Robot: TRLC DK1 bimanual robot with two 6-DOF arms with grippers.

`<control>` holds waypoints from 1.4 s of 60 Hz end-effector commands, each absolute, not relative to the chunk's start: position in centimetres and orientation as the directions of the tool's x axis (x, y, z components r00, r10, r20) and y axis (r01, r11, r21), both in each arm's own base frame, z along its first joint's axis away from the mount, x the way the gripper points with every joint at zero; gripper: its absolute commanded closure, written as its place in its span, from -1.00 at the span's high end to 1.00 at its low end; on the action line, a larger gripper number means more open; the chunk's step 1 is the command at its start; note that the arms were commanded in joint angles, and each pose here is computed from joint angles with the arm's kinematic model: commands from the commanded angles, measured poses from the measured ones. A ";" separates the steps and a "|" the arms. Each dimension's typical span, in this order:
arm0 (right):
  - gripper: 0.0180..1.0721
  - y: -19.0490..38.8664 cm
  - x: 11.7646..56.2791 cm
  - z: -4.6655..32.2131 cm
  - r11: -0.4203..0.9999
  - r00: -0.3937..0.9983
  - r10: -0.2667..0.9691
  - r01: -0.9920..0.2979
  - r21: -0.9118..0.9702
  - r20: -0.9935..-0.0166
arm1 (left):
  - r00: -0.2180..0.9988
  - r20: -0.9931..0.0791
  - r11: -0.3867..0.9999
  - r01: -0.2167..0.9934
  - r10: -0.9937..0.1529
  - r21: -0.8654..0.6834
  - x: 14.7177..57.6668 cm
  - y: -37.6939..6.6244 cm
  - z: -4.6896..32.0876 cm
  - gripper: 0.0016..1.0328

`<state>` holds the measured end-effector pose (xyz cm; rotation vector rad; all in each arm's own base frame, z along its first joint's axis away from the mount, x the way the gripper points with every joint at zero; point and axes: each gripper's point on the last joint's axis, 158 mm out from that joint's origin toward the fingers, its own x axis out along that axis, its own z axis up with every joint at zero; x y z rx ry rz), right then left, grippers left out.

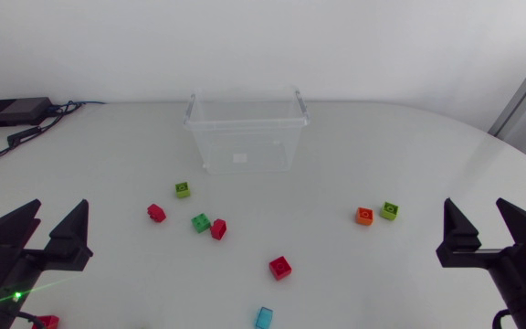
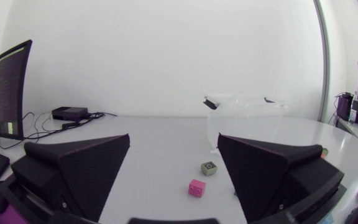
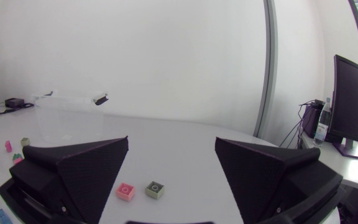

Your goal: Pick up the duplo bricks and place them in the container

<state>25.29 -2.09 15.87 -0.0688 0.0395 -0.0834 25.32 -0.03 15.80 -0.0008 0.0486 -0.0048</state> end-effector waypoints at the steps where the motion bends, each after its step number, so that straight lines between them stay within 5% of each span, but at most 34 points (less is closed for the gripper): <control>1: 0.92 -2.2 25.3 14.8 0.996 0.994 -0.086 0.084 -0.043 -0.060 | 0.999 -0.053 1.000 -0.008 0.008 -0.001 25.3 0.3 15.2 0.92; 25: 0.92 -2.1 25.3 15.0 0.996 0.995 -0.085 0.083 -0.046 -0.051 | 0.999 -0.047 1.000 -0.012 0.012 -0.001 25.3 0.4 15.4 0.91; 43: 0.90 -2.0 25.1 18.8 0.996 0.997 -0.082 0.082 -0.044 0.010 | 0.999 -0.038 1.000 -0.012 0.012 0.000 25.3 0.4 19.8 0.89; 59: 0.90 -1.8 27.4 22.2 0.998 0.994 -0.070 0.069 -0.009 -0.089 | 0.977 -0.214 1.000 0.020 -0.020 -0.001 28.4 -0.4 21.5 0.89; 84: 0.90 -1.9 30.9 19.9 0.993 0.935 -0.065 0.094 0.066 -0.349 | 0.762 -0.645 0.976 0.184 -0.066 0.118 34.9 -2.6 14.3 0.80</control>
